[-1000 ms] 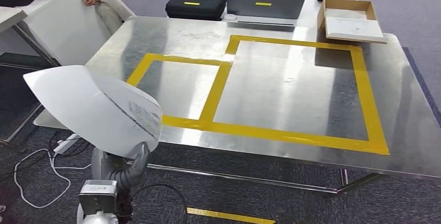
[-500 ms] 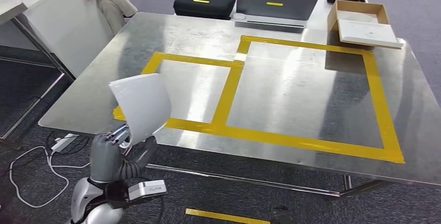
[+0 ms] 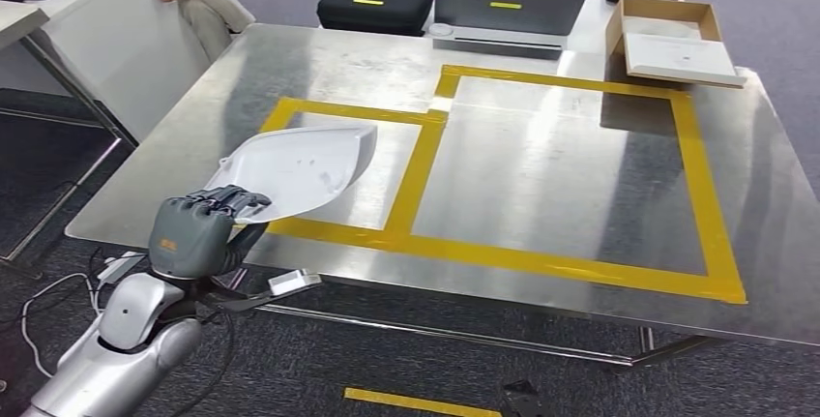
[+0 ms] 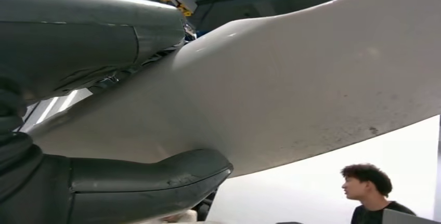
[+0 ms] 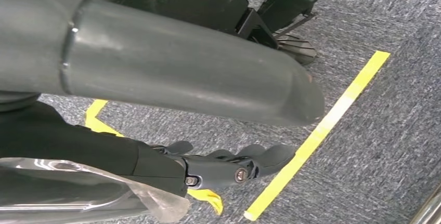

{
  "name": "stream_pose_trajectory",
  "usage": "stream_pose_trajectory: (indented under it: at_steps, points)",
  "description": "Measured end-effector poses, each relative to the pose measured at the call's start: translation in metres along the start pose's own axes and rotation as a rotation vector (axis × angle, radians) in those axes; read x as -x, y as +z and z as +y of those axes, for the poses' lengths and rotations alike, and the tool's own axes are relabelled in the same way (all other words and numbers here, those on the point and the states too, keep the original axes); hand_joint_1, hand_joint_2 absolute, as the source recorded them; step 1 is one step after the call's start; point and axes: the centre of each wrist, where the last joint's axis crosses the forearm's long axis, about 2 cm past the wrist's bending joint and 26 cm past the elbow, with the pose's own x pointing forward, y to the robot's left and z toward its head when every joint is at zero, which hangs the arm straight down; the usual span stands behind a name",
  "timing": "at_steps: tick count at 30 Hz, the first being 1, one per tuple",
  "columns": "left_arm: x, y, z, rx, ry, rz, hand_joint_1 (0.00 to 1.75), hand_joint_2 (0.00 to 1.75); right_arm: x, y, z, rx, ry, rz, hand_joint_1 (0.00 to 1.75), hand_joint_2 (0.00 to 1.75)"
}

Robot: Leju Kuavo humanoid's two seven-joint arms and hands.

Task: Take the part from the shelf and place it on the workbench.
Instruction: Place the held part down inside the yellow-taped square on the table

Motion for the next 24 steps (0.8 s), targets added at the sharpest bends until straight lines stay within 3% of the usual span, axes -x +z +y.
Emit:
stream_pose_trajectory:
  at_steps: [7, 12, 16, 20, 24]
  points:
    - [0.009, -0.009, -0.001, 0.055, -0.046, -0.022, 1.75, 1.75, -0.001, 0.0, 0.0, -0.009, 0.008, 0.004, 0.0, 0.0]
    - [0.02, -0.047, -0.009, 0.183, -0.107, -0.088, 1.75, 1.75, -0.009, -0.002, -0.001, -0.023, 0.029, 0.004, 0.0, 0.0]
    - [0.023, -0.078, -0.021, 0.391, -0.054, -0.169, 1.75, 1.75, -0.018, -0.004, -0.004, -0.031, 0.045, -0.005, 0.0, 0.0]
    - [0.014, -0.097, -0.029, 0.535, -0.029, -0.296, 1.75, 1.75, -0.023, -0.004, -0.005, -0.048, 0.067, 0.001, 0.0, 0.0]
    - [-0.007, -0.118, -0.037, 0.601, -0.07, -0.401, 1.75, 1.75, -0.027, -0.005, -0.005, -0.063, 0.078, -0.003, 0.0, 0.0]
